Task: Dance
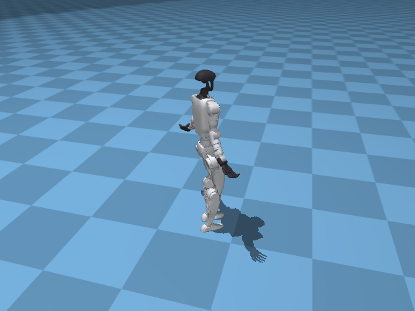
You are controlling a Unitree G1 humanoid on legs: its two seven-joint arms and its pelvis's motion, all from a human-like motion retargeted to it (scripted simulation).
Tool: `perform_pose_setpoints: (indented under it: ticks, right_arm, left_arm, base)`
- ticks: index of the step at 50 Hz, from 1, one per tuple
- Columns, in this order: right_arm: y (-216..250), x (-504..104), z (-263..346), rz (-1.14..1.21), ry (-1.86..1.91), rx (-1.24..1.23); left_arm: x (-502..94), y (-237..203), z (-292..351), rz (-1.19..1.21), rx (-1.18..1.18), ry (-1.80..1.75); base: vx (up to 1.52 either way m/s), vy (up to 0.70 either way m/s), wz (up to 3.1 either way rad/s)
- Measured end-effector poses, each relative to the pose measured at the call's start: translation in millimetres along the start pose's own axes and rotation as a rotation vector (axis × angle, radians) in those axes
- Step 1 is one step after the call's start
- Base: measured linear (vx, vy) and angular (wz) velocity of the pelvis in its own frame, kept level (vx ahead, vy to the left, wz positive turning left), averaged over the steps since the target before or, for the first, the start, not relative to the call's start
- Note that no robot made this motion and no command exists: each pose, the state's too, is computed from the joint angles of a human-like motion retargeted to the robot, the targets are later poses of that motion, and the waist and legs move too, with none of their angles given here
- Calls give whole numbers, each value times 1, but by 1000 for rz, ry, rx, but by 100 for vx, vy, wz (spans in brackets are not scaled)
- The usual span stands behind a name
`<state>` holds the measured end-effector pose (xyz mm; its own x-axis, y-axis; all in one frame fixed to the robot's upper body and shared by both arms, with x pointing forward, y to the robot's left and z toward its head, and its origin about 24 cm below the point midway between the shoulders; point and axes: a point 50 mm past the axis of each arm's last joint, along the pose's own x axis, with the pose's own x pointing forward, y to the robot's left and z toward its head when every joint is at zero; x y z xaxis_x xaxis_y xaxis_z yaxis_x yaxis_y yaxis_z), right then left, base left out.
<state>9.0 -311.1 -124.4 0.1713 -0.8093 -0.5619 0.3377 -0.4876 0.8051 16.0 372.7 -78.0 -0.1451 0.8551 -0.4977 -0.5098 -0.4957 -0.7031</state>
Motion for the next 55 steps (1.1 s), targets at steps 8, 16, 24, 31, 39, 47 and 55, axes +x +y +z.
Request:
perform_pose_setpoints:
  ticks: [8,16,24,31,39,47,55]
  right_arm:
    - [29,29,54,-98,-24,-278]
    - [92,58,61,-99,34,-802]
    - [151,63,-65,280,159,-1289]
    - [122,16,-161,508,217,-1227]
    - [48,-40,-202,933,861,-1525]
    - [-20,-52,-132,1110,1207,-2140]
    - [-114,-88,-59,510,1690,-2415]
  left_arm:
    - [28,-71,33,-172,394,-118]
    - [12,-176,-19,-604,1077,-163]
    - [-41,-186,-115,-1103,1697,67]
    - [-136,-121,-205,-1488,1659,304]
    - [-178,-39,-211,-1873,1692,834]
    - [-118,25,-134,-1893,2169,941]
    - [-92,157,-53,-919,2353,1572]
  base:
    - [7,11,15]
    - [9,17,24]
    - [6,13,-27]
    - [2,2,5]
    - [0,-2,-5]
    - [4,-1,-1]
    - [-3,3,9]
